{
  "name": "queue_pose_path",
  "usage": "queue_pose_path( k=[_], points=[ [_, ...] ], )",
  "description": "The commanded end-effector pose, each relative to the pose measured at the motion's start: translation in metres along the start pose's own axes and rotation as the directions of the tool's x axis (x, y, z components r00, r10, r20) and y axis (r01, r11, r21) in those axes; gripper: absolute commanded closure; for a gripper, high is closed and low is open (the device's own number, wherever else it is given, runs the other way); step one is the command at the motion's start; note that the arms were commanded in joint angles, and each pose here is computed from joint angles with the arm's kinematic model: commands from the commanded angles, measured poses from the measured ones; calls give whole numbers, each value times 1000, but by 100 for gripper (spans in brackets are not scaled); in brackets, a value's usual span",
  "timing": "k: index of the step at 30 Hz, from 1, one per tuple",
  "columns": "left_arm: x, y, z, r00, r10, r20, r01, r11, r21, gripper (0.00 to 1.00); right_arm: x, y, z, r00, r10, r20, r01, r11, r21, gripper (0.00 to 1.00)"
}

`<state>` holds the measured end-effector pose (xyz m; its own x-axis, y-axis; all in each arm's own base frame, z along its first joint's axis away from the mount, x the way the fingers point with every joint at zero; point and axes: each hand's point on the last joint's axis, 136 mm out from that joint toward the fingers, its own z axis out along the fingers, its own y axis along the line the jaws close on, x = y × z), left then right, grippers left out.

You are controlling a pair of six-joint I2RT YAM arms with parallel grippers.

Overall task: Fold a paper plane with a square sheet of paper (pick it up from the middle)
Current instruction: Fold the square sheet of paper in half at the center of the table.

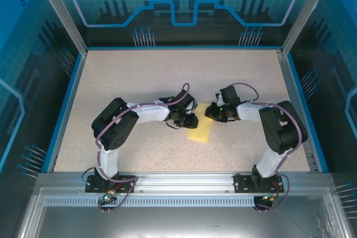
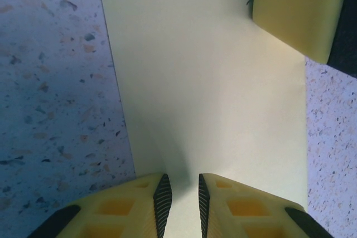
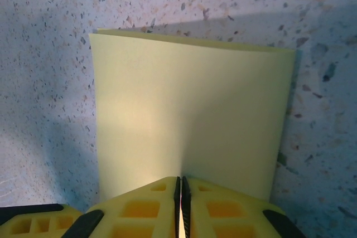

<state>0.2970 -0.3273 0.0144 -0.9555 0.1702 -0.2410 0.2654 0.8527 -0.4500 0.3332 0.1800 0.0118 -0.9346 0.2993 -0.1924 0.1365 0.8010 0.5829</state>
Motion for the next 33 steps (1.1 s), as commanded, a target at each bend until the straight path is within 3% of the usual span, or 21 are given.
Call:
queue_pose_path(
  k=[1,11,20,25,33],
  points=[
    [35,56,15,993,-51,-104,30,980,-195,74,-10,-29,1,999,28,43,-31,997,74,86],
    [36,58,14,993,-44,-110,21,979,-202,74,-24,-46,-18,995,51,91,-58,995,79,86],
    [33,56,15,993,-42,-108,21,980,-196,74,-38,-1,-40,990,-14,139,14,1000,0,86],
    [32,55,16,993,-47,-107,26,981,-192,74,-33,33,-28,992,-42,123,49,997,-57,86],
    [35,57,14,993,-44,-112,21,980,-199,74,-34,19,6,997,-30,78,31,999,-20,86]
  ],
)
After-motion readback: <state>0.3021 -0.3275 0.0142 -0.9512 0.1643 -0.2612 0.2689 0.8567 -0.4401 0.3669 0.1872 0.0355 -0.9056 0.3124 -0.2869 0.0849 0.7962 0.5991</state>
